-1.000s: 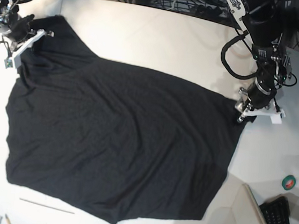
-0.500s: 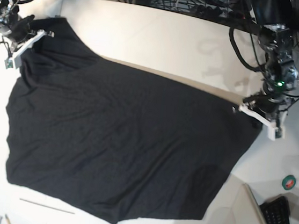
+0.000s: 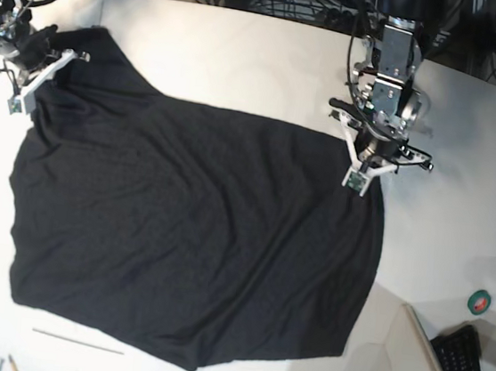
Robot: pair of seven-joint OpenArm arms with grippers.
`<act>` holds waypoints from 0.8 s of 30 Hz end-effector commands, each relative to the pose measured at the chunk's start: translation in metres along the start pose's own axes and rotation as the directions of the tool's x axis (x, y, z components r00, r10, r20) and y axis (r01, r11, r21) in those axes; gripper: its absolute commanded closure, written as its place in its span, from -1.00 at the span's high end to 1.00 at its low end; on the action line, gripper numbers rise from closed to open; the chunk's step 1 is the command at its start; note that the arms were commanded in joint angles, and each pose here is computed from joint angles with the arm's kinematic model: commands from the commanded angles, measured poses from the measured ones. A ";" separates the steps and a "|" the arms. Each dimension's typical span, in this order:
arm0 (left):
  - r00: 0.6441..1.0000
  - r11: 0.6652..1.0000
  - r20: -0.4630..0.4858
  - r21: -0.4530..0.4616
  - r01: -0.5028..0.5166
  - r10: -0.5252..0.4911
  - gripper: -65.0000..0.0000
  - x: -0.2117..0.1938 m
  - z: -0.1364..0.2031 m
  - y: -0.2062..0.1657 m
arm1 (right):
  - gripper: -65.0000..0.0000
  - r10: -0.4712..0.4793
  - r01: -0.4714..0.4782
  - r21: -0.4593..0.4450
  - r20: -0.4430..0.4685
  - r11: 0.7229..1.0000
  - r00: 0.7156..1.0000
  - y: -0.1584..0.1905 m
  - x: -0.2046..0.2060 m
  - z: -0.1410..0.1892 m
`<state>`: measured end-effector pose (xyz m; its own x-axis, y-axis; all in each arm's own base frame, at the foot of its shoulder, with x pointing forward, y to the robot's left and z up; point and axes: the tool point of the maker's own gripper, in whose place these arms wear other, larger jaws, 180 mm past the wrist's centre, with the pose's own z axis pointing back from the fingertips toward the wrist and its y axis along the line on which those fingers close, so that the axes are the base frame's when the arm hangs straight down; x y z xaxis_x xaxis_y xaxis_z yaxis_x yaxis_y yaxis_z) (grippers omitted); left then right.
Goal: Layout the t-shirt on the table in an organized manner, then fold the t-shirt properly
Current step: 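Drag the held edge with the left gripper toward the shirt center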
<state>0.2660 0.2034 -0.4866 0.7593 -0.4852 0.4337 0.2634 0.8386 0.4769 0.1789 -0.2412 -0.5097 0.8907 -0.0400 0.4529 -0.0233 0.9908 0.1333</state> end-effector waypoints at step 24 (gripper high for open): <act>0.990 0.995 0.117 0.054 -0.087 0.080 0.28 0.048 0.023 0.010 | -1.00 0.033 -0.037 -0.059 -0.067 0.998 0.997 -0.020 -0.006 0.004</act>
<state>0.2860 0.1787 -0.4524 0.7174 -0.4386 0.5412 0.1841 0.8687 0.4599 0.1827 -0.2493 -0.5076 0.8955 -0.0181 0.4447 -0.0351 0.9932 0.1111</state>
